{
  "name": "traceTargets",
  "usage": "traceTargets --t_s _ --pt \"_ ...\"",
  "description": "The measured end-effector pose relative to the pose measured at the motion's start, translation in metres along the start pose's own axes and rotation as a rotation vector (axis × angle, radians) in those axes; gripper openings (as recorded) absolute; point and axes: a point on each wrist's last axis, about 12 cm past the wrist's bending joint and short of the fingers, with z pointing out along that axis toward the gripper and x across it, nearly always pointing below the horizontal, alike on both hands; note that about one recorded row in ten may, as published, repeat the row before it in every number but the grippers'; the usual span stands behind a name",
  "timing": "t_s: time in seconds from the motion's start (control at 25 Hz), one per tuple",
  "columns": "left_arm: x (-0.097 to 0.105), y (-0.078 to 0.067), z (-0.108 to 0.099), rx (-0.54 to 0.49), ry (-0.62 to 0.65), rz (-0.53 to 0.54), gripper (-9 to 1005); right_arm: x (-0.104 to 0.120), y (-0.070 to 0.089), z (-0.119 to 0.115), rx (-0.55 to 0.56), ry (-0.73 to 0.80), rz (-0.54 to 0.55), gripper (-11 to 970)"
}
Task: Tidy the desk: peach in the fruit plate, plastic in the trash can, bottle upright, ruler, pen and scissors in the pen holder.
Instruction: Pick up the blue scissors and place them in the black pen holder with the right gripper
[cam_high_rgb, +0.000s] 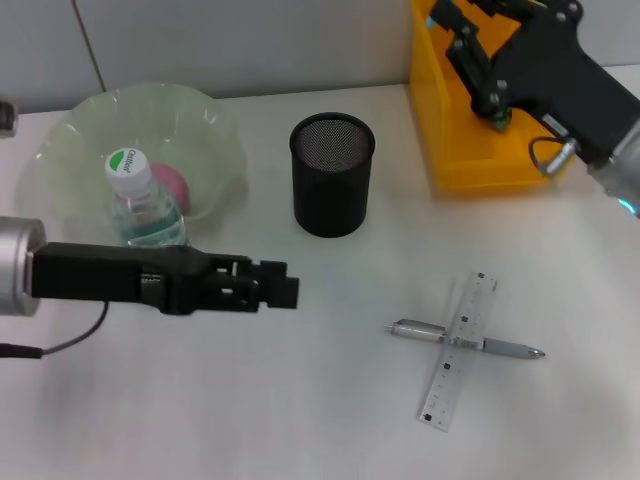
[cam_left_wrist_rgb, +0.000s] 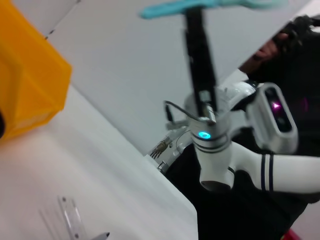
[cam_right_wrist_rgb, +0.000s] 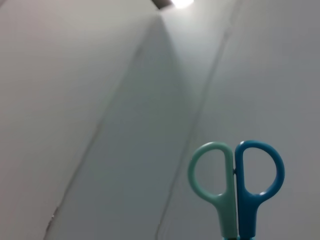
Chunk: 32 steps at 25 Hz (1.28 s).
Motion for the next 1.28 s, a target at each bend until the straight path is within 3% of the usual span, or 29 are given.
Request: traceTargets --t_s 0.04,0.2,0.24,0.52,0.64,1.28 --pt "0.003 0.0 0.004 0.008 -0.01 0.063 599 0.004 -0.003 0.006 0.013 0.027 0.053 218" --pt "0.006 0.0 0.008 0.012 -0.024 0.12 598 0.008 -0.006 0.013 0.024 0.058 0.125 218" --pt "0.011 0.0 0.014 0.014 -0.036 0.185 598 0.01 -0.008 0.017 0.031 0.077 0.178 218" --pt "0.02 0.005 0.016 -0.025 -0.064 0.306 598 0.018 -0.016 0.019 0.067 0.158 0.314 217" --pt "0.021 0.006 0.016 -0.028 -0.065 0.31 598 0.024 -0.017 0.018 0.076 0.207 0.359 217" --pt "0.032 0.016 0.027 -0.057 -0.089 0.397 594 0.043 0.008 0.036 -0.044 0.375 0.386 217"
